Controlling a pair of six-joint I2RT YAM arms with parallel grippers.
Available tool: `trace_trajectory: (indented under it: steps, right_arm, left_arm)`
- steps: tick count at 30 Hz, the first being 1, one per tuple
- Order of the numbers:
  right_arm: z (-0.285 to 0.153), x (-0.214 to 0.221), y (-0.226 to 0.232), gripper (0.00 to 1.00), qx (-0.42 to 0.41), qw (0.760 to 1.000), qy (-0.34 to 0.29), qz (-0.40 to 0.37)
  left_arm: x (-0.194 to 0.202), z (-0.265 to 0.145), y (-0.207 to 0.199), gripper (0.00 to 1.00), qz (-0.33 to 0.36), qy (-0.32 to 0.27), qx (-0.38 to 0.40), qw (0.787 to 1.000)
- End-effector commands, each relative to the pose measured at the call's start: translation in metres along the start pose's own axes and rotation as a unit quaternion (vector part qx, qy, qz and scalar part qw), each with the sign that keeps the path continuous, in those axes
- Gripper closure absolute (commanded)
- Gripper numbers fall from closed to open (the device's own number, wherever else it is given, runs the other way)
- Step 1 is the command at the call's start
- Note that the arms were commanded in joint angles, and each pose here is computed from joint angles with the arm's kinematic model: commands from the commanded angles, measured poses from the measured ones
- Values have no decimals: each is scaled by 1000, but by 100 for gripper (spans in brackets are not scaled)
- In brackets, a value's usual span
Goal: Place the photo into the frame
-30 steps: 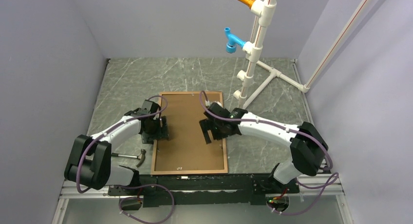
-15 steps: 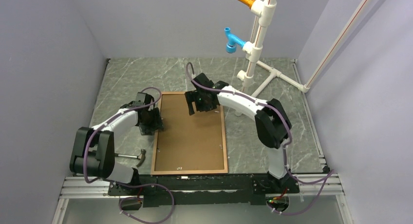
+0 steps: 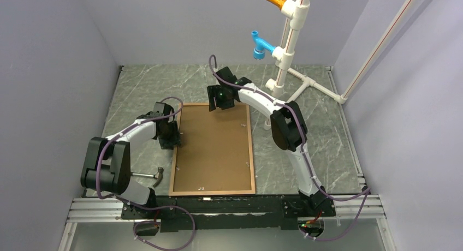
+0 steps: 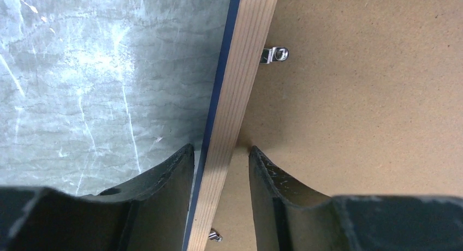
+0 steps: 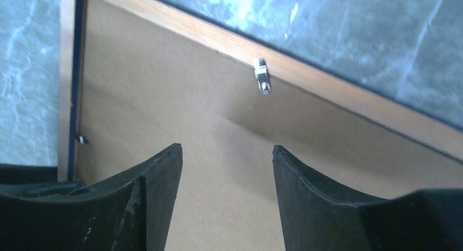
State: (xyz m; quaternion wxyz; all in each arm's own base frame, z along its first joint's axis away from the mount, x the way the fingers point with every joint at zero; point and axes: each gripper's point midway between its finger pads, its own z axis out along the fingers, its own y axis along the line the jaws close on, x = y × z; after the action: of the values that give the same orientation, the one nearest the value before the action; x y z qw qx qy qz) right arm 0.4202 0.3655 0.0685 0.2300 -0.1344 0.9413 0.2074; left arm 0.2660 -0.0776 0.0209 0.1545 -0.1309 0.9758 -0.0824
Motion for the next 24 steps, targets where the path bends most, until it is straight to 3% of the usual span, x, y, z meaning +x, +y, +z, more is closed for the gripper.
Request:
trace_trajectory:
  steps: [1,15,24]
  right_arm:
    - [4,-27,14,38,-28,999,-23,-16]
    - [31,-55,-4,37,-4,998,-60,-22]
    - [43,-47,-10,37,-15,999,-46,-17]
  left_arm:
    - [1,7,7,55,19,8,-15,1000]
    - [1,5,9,55,31,9,-19,999]
    - [2,7,11,55,33,14,-22,999]
